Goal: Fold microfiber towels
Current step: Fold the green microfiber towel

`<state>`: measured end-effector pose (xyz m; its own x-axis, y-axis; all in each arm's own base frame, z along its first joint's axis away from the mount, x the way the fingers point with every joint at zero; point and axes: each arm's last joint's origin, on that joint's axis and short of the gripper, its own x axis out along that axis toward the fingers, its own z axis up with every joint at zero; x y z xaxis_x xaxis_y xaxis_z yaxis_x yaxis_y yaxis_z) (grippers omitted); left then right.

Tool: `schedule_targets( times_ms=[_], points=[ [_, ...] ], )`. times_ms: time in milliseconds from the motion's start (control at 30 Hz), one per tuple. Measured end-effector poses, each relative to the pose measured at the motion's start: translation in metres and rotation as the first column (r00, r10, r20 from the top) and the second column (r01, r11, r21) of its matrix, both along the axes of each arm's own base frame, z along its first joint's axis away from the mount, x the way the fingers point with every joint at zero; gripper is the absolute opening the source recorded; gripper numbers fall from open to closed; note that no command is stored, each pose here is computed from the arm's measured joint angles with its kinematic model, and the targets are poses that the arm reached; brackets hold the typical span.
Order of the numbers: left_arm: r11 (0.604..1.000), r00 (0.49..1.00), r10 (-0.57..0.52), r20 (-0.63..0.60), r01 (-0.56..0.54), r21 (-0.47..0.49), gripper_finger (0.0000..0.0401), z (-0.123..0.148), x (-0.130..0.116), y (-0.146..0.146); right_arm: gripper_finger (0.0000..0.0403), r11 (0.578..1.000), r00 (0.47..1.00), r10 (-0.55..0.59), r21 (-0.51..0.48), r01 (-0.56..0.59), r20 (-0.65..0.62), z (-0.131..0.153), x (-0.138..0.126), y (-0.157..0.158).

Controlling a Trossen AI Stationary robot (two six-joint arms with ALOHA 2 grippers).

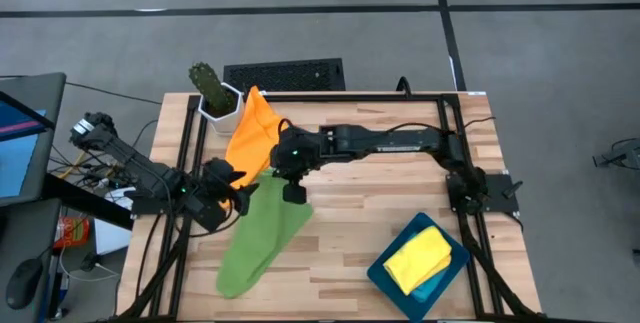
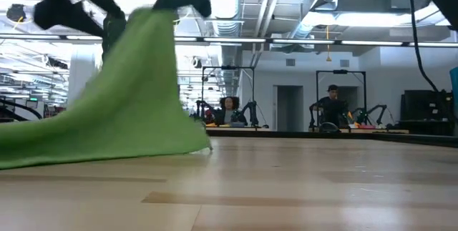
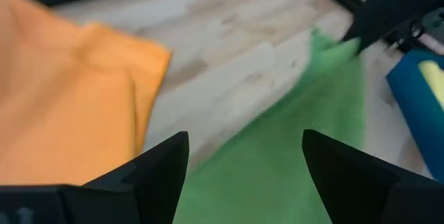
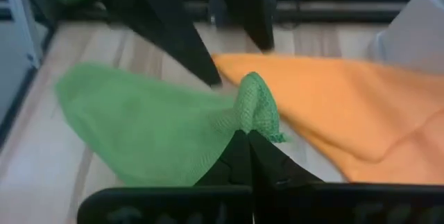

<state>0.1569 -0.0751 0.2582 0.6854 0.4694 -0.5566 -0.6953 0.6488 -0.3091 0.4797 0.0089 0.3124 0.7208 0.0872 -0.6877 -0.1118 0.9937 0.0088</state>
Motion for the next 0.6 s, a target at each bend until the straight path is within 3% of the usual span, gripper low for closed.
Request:
schedule_targets(
  times_ms=[233,400,600],
  points=[
    [0.995,1.0,-0.016,0.025,0.013,0.103,0.0275,0.013,0.013,0.018,0.0008,1.0,1.0,0.003,-0.016,-0.004,-0.018,-0.004,0.0,0.008],
    [0.996,0.999,-0.039,0.036,0.036,0.077,0.0275,0.021,0.009,0.029,0.0008,0.999,0.999,0.029,-0.043,-0.03,-0.024,-0.004,-0.001,0.017],
    [0.976,0.976,-0.216,0.021,0.216,0.012,0.0275,0.026,0.015,0.036,0.001,0.997,0.999,0.028,-0.072,-0.029,-0.015,-0.003,-0.001,0.021]
  ],
)
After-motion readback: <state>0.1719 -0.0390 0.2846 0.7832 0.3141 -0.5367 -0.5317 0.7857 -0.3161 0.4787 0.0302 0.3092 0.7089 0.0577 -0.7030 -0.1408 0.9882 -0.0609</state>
